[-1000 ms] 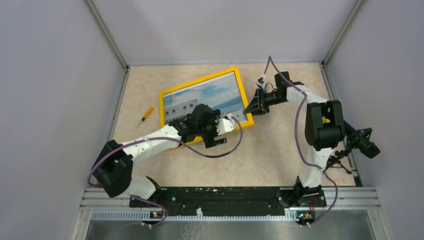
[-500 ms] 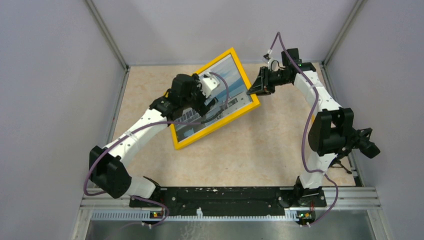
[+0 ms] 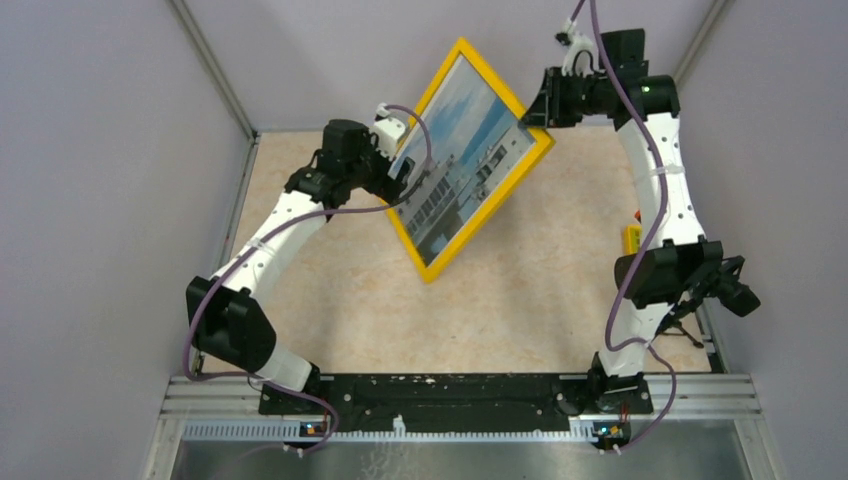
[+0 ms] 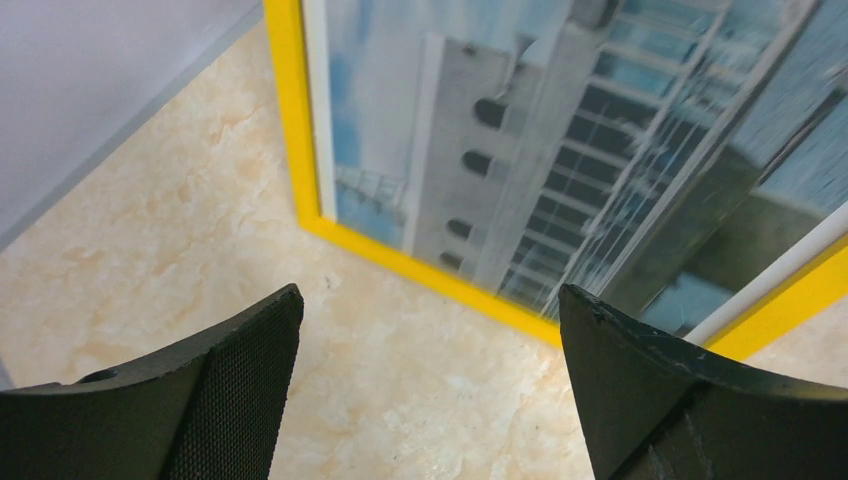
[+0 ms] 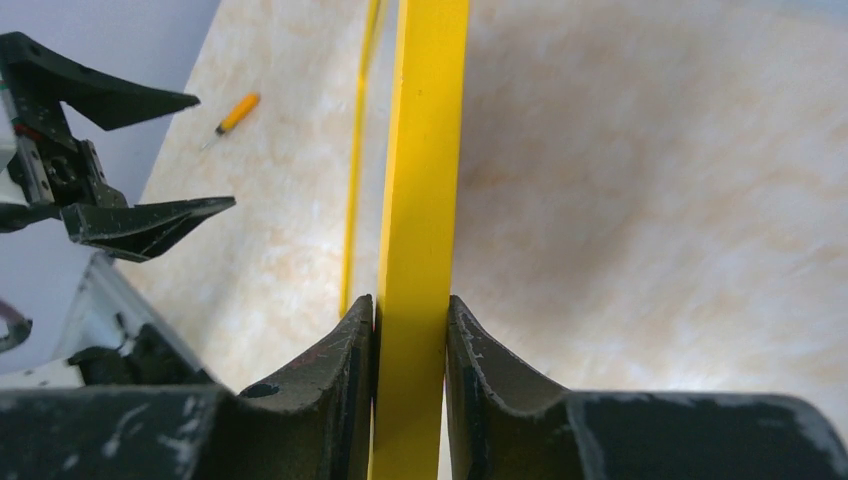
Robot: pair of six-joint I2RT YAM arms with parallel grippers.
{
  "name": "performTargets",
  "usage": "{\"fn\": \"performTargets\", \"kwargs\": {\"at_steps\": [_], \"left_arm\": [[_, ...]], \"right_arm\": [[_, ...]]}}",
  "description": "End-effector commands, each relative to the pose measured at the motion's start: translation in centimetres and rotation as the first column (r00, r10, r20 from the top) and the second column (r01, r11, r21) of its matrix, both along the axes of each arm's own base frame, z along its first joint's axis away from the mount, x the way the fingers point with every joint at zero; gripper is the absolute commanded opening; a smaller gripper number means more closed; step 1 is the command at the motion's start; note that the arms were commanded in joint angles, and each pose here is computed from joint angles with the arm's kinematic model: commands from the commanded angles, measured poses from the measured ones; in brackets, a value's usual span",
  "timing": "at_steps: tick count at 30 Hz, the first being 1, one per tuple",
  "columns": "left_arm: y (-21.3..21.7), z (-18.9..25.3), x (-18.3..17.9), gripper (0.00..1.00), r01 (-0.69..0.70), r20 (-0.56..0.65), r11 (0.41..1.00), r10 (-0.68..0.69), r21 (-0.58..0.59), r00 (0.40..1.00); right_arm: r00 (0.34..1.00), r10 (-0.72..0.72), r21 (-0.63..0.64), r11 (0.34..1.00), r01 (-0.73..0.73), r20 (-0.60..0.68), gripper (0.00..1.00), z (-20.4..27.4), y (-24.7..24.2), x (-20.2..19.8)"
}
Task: Take the photo out of the frame
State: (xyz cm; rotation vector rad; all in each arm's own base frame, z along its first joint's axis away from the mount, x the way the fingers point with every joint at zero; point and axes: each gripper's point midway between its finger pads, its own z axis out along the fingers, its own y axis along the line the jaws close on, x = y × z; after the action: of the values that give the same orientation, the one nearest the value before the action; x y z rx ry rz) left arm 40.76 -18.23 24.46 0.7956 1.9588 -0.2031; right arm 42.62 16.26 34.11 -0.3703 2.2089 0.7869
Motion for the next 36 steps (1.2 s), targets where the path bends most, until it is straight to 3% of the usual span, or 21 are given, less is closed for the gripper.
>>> {"fn": "performTargets", "kwargs": {"at_steps": [1,6,12,18,22,26,31,36], "left_arm": [[-0.4,3.0,0.7,0.99,0.010,-0.053,0.975,-0.022,-0.221,0.998],[0.1,4.1,1.3,0.99,0.011,-0.131,0.907,-0.073,-0.422,0.989],[-0.8,4.9,0.2,0.99,-0.025,-0.295,0.719,-0.253,-0.695,0.921],[1.5,6.8,0.5,0.99,-0.160,-0.363,0.558,-0.274,-0.814,0.890],[5.0,11.9,3.0,0.99,-0.200,-0.322,0.572,-0.119,-0.796,0.939],[5.5,16.5,2.2,0.99,-0.118,-0.208,0.607,-0.079,-0.786,0.975],[5.3,17.8,0.4,0.99,-0.148,-0.217,0.552,-0.062,-0.821,0.974],[5.6,19.6,1.2,0.99,-0.213,-0.239,0.507,0.014,-0.835,0.971]], "right_arm": [[0.914,0.004,-0.111,0.993,0.045,0.407,0.00,9.3,-2.1,2.0],[0.850,0.075,-0.172,0.985,0.019,0.522,0.00,11.6,-0.4,0.6],[0.771,0.167,-0.264,0.965,0.001,0.614,0.00,12.1,2.9,-1.4],[0.696,0.240,-0.345,0.939,0.012,0.676,0.00,12.6,6.2,-3.0],[0.684,0.258,-0.365,0.931,0.012,0.682,0.00,12.0,7.8,-3.6],[0.686,0.258,-0.372,0.928,0.020,0.681,0.00,11.4,8.8,-4.0],[0.672,0.274,-0.390,0.920,0.024,0.688,0.00,10.6,10.2,-4.8],[0.632,0.303,-0.413,0.910,0.031,0.714,0.00,10.4,11.9,-5.7]]}}
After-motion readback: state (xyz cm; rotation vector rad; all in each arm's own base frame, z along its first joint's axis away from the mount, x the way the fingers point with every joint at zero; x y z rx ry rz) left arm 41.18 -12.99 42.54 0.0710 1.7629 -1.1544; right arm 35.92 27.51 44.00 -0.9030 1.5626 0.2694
